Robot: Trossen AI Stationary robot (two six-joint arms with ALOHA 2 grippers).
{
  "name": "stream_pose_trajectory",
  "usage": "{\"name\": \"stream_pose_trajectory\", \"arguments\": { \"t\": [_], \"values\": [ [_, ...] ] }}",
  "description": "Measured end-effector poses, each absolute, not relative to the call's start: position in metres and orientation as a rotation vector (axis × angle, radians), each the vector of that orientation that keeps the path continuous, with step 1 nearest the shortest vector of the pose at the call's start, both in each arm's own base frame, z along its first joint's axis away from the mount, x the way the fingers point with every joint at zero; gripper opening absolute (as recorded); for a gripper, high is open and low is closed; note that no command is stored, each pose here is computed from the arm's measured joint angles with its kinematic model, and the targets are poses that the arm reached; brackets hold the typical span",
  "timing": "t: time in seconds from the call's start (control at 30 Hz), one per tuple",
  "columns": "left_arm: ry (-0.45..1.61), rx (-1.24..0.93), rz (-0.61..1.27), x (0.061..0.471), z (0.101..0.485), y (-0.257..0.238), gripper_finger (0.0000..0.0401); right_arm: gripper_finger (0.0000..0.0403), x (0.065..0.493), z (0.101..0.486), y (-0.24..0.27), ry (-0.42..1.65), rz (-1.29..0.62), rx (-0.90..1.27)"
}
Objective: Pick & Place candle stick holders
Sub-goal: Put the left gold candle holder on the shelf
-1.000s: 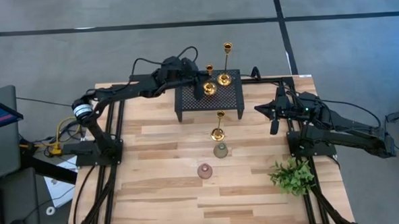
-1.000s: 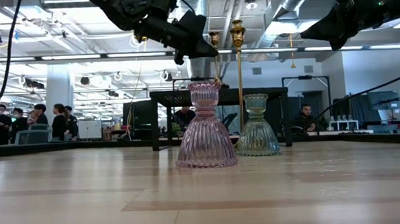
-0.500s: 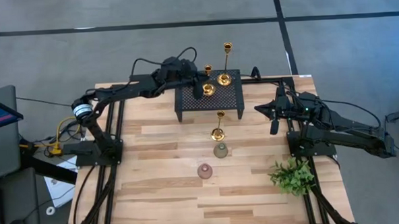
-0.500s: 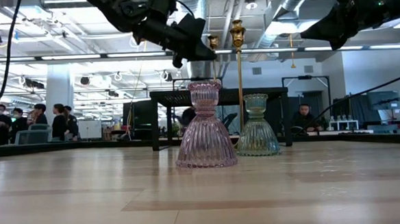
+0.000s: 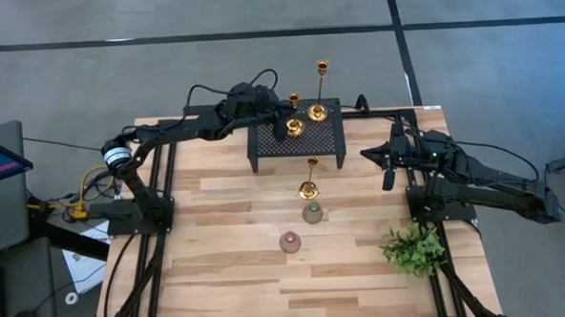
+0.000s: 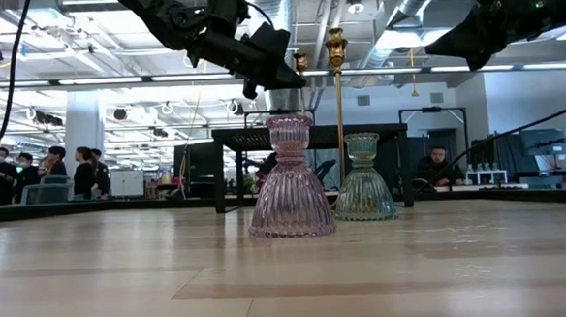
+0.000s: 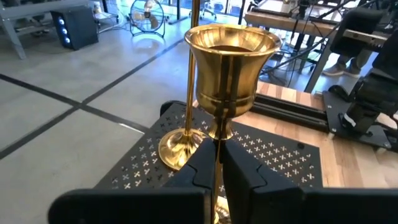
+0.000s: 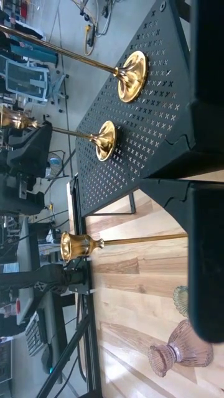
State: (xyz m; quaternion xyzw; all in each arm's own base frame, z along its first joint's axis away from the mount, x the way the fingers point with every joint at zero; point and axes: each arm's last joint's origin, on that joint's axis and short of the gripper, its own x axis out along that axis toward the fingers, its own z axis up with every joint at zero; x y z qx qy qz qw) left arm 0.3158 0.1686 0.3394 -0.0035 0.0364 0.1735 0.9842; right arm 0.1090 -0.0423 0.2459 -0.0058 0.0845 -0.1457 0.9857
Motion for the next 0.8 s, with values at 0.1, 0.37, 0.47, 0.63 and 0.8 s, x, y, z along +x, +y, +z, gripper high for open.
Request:
{"name": "stream_pose_trajectory", "arguments": {
  "t": [0.1, 0.37, 0.47, 0.63, 0.8],
  "values": [
    [0.068, -0.005, 0.349, 0.316, 0.34, 0.169, 0.0011, 0.0, 0.109, 0.246, -0.042, 0.17, -0.293, -0.012],
    [0.073, -0.01, 0.335, 0.326, 0.33, 0.169, 0.0011, 0.0, 0.109, 0.246, -0.042, 0.17, -0.293, -0.012],
    [0.068, -0.011, 0.333, 0.328, 0.328, 0.17, 0.0011, 0.0, 0.109, 0.246, -0.042, 0.17, -0.293, -0.012],
    [0.068, -0.013, 0.333, 0.327, 0.33, 0.169, 0.0035, 0.0, 0.109, 0.246, -0.042, 0.171, -0.293, -0.014],
    [0.076, -0.037, 0.341, 0.327, 0.328, 0.169, 0.0068, 0.0, 0.109, 0.245, -0.042, 0.179, -0.292, -0.018]
  ]
}}
